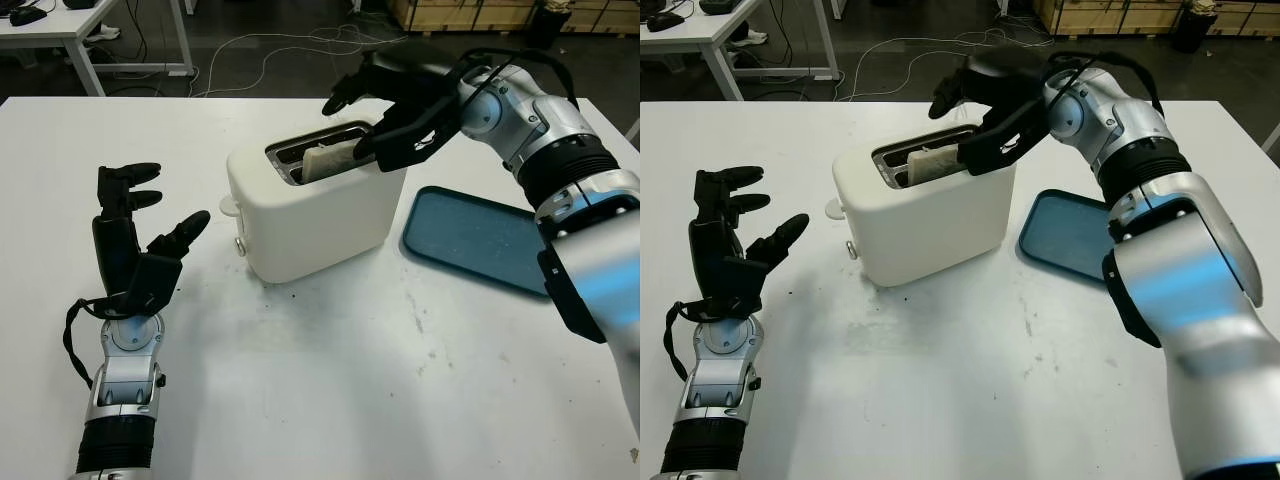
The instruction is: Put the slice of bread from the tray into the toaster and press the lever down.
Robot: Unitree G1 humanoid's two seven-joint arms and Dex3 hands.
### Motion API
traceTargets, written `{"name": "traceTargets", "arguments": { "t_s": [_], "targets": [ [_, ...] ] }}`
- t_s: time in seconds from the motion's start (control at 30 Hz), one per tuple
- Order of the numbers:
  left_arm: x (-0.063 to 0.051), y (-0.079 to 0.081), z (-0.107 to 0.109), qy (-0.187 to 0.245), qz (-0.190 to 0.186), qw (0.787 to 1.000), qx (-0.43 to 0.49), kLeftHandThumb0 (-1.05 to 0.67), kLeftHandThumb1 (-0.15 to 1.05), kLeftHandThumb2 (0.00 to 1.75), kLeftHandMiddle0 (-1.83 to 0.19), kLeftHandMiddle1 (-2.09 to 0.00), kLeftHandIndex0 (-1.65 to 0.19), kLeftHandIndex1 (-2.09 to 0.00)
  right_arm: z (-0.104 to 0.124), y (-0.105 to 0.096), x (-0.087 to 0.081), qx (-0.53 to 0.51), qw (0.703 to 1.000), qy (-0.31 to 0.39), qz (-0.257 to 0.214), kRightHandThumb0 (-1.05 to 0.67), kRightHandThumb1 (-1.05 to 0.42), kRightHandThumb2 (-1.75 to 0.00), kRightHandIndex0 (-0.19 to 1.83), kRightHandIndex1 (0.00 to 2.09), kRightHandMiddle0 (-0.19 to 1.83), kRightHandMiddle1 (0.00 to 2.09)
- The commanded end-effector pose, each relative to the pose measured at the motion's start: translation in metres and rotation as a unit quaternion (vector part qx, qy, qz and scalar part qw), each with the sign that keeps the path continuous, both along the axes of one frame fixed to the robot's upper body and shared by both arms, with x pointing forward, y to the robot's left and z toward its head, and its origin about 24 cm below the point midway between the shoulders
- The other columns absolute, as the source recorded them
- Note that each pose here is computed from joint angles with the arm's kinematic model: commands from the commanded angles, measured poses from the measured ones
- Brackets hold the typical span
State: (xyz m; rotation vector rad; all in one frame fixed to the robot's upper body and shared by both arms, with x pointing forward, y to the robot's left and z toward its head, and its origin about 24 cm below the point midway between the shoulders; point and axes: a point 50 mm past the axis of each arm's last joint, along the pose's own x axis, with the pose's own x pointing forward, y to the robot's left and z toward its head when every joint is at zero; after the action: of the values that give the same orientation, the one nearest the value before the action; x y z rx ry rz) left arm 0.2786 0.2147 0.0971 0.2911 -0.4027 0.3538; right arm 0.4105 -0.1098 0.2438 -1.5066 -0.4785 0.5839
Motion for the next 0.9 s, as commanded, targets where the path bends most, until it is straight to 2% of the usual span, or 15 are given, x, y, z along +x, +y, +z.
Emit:
{"name": "traceTargets", "arguments": {
  "t_s": [0.0,0.17,0.27,0.4,0.5,0.53,0.6,0.63,0.73,0.87],
  "targets": [
    [-0.001,-0.001,-0.002,0.004,0.000,1.000,-0.001,-0.99,0.83,0.00,-0.04,-1.46,-0.01,-1.35,0.014,-0.001,-0.002,0.024,1.000,-0.013,0.011,-0.99,-0.88,0.00,0.07,0.60,0.55,0.00],
    [-0.002,-0.001,-0.001,0.003,0.002,1.000,-0.001,-1.00,0.83,0.00,-0.05,-1.45,-0.01,-1.34,0.019,-0.015,-0.004,0.203,0.979,-0.028,0.015,-0.87,-0.85,-0.01,0.16,0.65,0.59,0.02],
    [-0.001,0.002,0.000,-0.005,-0.001,1.000,-0.003,-0.98,0.82,0.00,-0.05,-1.44,-0.02,-1.34,0.011,-0.033,-0.010,0.375,0.926,-0.037,0.026,-0.72,-0.84,-0.01,0.36,0.63,0.70,0.05],
    [0.001,0.010,0.009,-0.025,-0.005,0.999,0.020,-0.95,0.81,0.00,-0.15,-1.39,-0.07,-1.31,-0.019,-0.056,-0.018,0.503,0.863,-0.032,0.011,-0.63,-0.87,0.00,0.73,0.45,0.85,0.04],
    [0.003,0.018,0.018,-0.046,-0.006,0.997,0.063,-0.93,0.79,0.00,-0.54,-1.11,-0.25,-1.17,-0.053,-0.069,-0.032,0.550,0.835,-0.013,0.006,-0.59,-0.88,0.00,0.86,0.44,0.92,0.05],
    [0.004,0.020,0.021,-0.052,-0.004,0.995,0.081,-0.92,0.79,0.00,-0.76,-0.98,-0.44,-1.03,-0.063,-0.073,-0.038,0.554,0.833,-0.008,0.003,-0.57,-0.88,0.00,0.88,0.45,0.94,0.06],
    [0.007,0.024,0.029,-0.069,0.001,0.990,0.126,-0.93,0.80,0.00,-0.99,-0.85,-0.67,-0.80,-0.085,-0.081,-0.049,0.568,0.823,0.015,-0.006,-0.52,-0.88,0.00,0.91,0.46,0.96,0.06],
    [0.009,0.026,0.033,-0.077,0.000,0.987,0.144,-0.95,0.82,0.00,-1.12,-0.86,-0.83,-0.67,-0.098,-0.085,-0.055,0.578,0.815,0.033,-0.015,-0.50,-0.88,0.00,0.93,0.44,0.97,0.05],
    [0.013,0.029,0.044,-0.098,-0.011,0.979,0.178,-0.98,0.84,0.00,-1.28,-1.00,-1.15,-0.35,-0.125,-0.092,-0.075,0.600,0.796,0.065,-0.039,-0.50,-0.90,0.00,0.93,0.37,0.98,0.03],
    [0.016,0.034,0.058,-0.121,-0.029,0.969,0.215,-0.98,0.83,0.00,-1.34,-1.17,-1.33,-0.15,-0.144,-0.089,-0.099,0.640,0.763,0.078,-0.052,-0.49,-0.90,0.00,0.99,0.23,0.99,0.01]
  ]
}}
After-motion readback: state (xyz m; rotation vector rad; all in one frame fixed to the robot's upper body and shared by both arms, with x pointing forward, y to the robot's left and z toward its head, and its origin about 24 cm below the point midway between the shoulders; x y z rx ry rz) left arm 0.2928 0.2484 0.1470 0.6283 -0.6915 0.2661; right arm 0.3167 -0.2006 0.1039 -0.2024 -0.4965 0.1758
